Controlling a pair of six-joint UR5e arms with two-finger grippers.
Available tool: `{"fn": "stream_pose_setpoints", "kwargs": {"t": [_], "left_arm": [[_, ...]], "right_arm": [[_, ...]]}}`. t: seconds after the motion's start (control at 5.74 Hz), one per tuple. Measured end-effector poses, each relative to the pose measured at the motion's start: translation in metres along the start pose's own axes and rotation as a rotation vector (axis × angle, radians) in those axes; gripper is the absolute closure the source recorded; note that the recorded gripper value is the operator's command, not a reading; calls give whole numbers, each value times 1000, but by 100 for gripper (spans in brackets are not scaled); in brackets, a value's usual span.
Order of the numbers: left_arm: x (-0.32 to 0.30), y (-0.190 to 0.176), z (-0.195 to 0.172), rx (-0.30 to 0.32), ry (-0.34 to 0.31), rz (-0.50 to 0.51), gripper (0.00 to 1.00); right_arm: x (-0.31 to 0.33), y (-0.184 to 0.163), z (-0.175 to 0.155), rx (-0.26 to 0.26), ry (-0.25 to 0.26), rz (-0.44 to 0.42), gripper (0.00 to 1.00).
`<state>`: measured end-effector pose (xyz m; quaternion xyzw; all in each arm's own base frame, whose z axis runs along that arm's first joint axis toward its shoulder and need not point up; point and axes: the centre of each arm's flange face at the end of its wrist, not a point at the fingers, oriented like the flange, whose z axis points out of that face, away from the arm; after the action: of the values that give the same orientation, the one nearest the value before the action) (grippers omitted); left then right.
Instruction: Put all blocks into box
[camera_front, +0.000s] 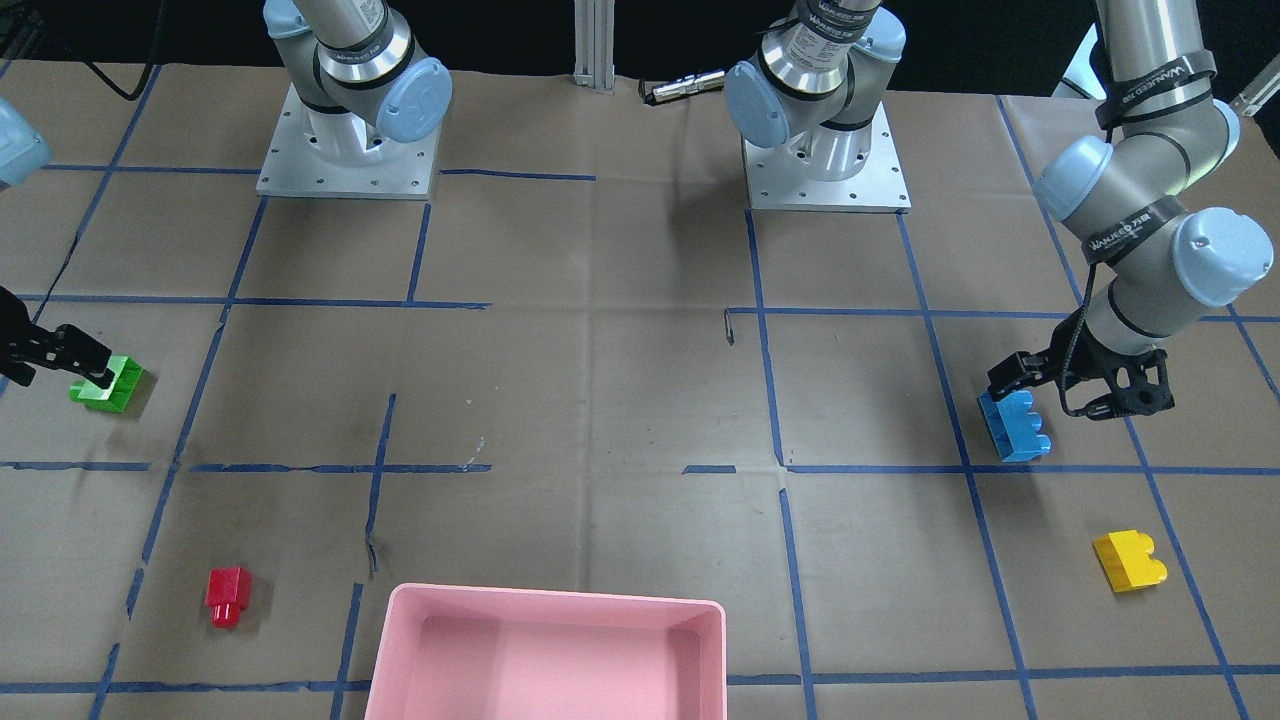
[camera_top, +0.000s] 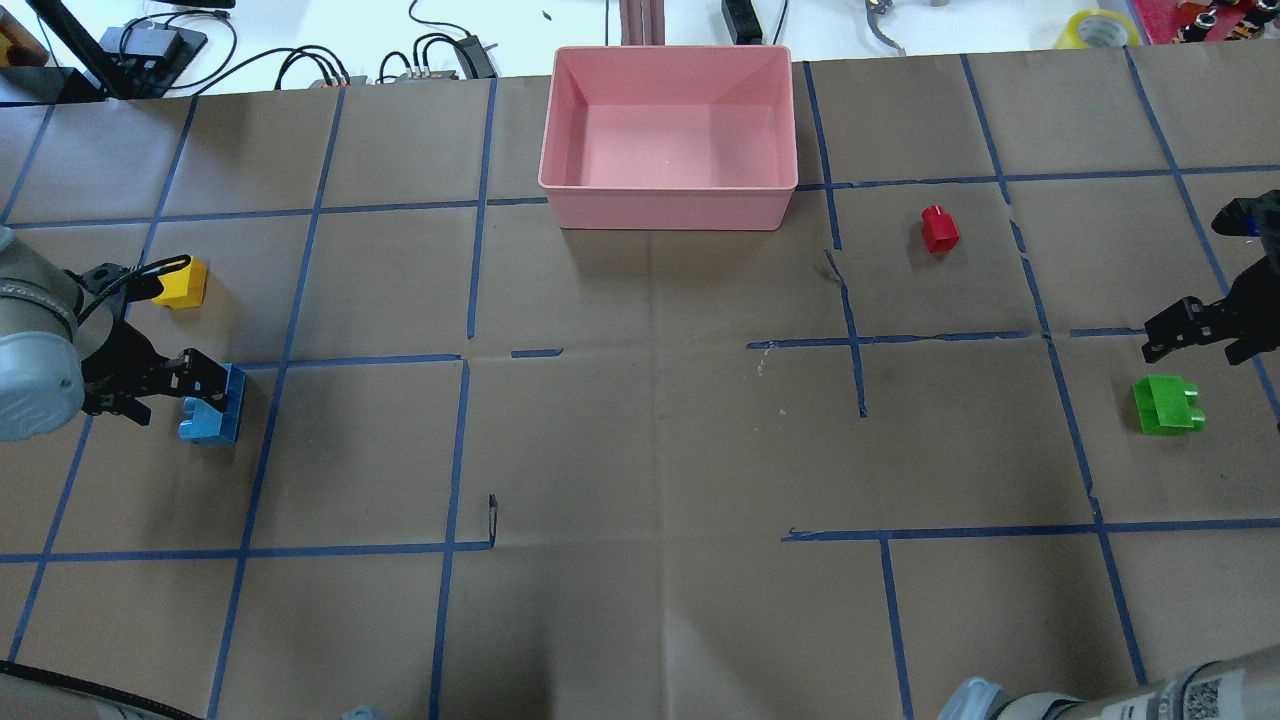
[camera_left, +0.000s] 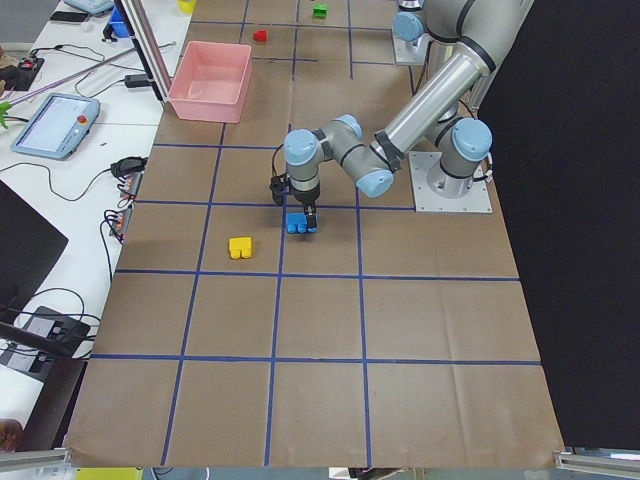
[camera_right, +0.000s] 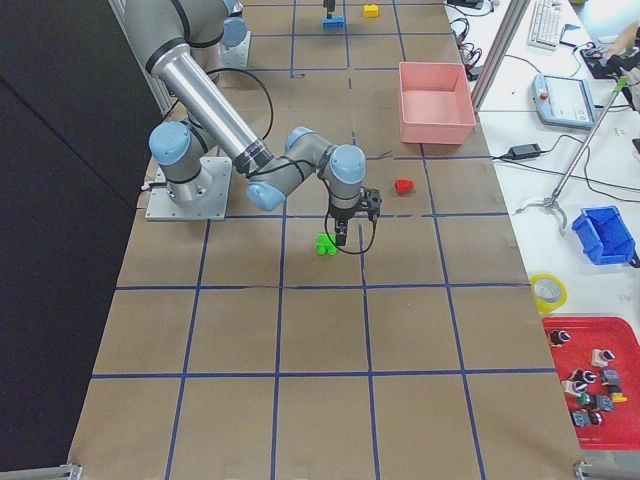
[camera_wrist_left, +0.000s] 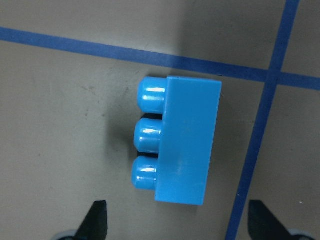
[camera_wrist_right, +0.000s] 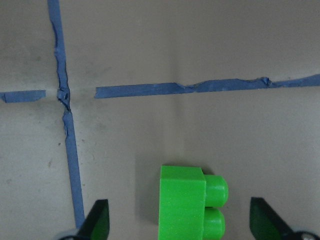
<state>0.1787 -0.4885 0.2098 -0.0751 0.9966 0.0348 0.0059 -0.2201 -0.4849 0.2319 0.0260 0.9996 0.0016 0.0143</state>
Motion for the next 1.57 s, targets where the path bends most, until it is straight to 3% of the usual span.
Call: {"fn": "stream_pose_setpoints", "kwargs": {"t": [0.52,0.87,1.05,1.39,1.57], "left_arm": [[-4,-10,19,0,0,1,2],[-2,-8,30,-23,13,6,3],[-2,-9,36,-34,17,6,13],[-3,-9,37,-35,15,3,59],[-3,-9,37,-35,14,4,72]], "right_arm": [[19,22,35,13,8,53,1],[17,33,46,-4,2,62,1],[16,35,49,-9,-1,62,2],[18,33,49,3,7,59,4],[18,32,50,6,10,58,7]]}}
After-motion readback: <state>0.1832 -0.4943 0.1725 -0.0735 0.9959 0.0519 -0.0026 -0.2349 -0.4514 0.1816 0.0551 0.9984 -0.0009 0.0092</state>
